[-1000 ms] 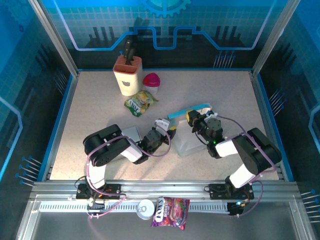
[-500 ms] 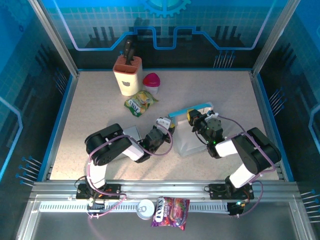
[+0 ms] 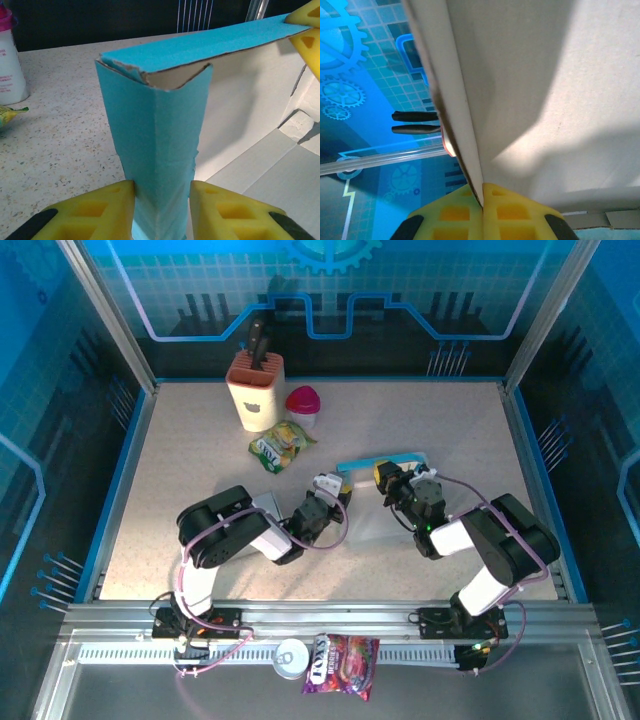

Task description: Fold the paper box

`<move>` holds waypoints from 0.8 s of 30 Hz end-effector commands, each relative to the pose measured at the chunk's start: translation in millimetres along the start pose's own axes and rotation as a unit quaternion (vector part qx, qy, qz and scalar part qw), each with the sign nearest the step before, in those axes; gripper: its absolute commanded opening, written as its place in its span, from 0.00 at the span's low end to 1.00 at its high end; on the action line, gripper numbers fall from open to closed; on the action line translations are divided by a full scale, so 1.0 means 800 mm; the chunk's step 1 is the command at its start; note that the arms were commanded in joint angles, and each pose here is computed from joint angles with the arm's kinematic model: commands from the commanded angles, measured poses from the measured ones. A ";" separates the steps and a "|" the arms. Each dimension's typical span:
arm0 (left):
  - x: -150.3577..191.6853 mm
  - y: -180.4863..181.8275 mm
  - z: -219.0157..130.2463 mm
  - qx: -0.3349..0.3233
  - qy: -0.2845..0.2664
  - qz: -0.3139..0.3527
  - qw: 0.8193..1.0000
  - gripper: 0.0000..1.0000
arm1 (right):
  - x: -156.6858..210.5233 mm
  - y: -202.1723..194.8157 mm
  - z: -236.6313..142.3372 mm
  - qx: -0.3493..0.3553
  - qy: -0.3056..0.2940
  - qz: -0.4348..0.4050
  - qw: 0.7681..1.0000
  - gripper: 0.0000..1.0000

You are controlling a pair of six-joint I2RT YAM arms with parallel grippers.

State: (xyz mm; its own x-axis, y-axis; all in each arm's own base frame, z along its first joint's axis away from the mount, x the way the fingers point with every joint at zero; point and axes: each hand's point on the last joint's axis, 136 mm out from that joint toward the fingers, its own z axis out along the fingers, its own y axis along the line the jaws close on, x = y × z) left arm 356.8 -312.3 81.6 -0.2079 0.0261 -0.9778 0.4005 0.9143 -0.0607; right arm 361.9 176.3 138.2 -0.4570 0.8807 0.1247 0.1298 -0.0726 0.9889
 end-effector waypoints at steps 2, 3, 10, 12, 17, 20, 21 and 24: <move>-0.044 -0.016 0.008 0.015 -0.063 -0.018 0.998 0.27 | 0.029 -0.032 -0.005 0.043 0.046 0.005 0.998 0.00; -0.045 -0.016 0.008 0.014 -0.066 -0.017 0.998 0.24 | 0.030 -0.031 -0.005 0.043 0.047 0.005 0.998 0.00; -0.044 -0.025 0.014 0.027 -0.066 -0.013 0.997 0.08 | 0.033 -0.035 -0.005 0.046 0.049 0.006 0.998 0.00; -0.045 -0.025 0.015 0.026 -0.067 -0.012 0.997 0.01 | 0.034 -0.036 -0.005 0.047 0.049 0.005 0.998 0.00; -0.048 -0.019 0.014 0.006 -0.067 -0.010 0.998 0.00 | 0.037 -0.037 -0.005 0.049 0.051 0.005 0.998 0.00; -0.048 -0.014 0.012 -0.020 -0.061 -0.005 0.998 0.00 | 0.039 -0.035 -0.005 0.047 0.050 0.004 0.998 0.00; -0.047 -0.014 0.012 -0.030 -0.057 0.000 0.998 0.00 | 0.039 -0.036 -0.005 0.048 0.049 0.002 0.998 0.00; -0.047 -0.014 0.008 -0.046 -0.054 0.009 0.997 0.00 | 0.040 -0.033 -0.006 0.046 0.050 -0.003 0.998 0.00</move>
State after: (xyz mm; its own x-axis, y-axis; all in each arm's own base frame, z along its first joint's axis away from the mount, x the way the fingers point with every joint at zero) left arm 367.9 -303.4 80.9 -0.1814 0.0550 -0.9819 0.2883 0.9575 0.0004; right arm 361.2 178.2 139.1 -0.4420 0.8878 0.1280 0.1271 -0.0792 0.9887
